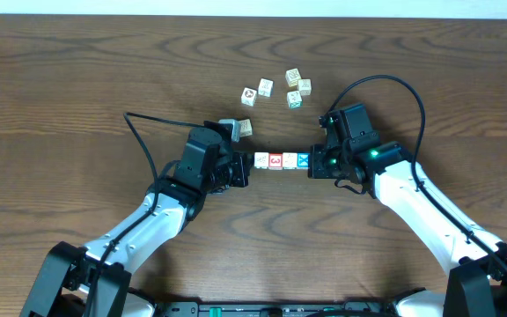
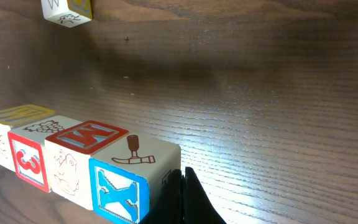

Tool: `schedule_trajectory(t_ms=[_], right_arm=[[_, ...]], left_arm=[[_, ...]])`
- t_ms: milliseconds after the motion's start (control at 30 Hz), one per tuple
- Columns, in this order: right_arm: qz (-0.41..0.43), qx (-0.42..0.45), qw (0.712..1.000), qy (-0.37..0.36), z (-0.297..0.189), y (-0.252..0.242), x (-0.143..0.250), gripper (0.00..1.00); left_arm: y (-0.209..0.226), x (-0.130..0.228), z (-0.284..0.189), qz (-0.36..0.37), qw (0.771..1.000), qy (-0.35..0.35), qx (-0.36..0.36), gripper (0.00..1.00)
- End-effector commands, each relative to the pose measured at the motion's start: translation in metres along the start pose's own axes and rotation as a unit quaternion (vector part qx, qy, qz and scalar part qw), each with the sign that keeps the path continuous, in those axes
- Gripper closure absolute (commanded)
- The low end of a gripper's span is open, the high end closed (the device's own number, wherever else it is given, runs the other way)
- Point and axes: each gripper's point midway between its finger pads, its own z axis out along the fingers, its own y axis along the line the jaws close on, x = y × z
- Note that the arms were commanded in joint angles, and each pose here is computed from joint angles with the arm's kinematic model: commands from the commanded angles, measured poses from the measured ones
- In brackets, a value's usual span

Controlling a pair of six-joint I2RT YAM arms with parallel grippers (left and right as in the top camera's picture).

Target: Lift 4 blocks

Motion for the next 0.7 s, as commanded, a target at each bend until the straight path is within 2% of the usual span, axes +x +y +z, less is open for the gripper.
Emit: schedule_trajectory(t_ms=[0, 667], right_arm=[[-0.041, -0.162, 0.986, 0.025, -0.0229, 0.0746, 0.0033, 0.99], [-0.042, -0.163, 0.985, 0.022, -0.0255, 0.0769, -0.0002, 0.99]], left_arm=[[-0.0724, -0.0101, -0.0115, 0.038, 0.991, 0.015, 0.129, 0.93], [-0.0726, -0.0102, -0.0115, 0.038, 0.991, 0.015, 0.129, 0.92]])
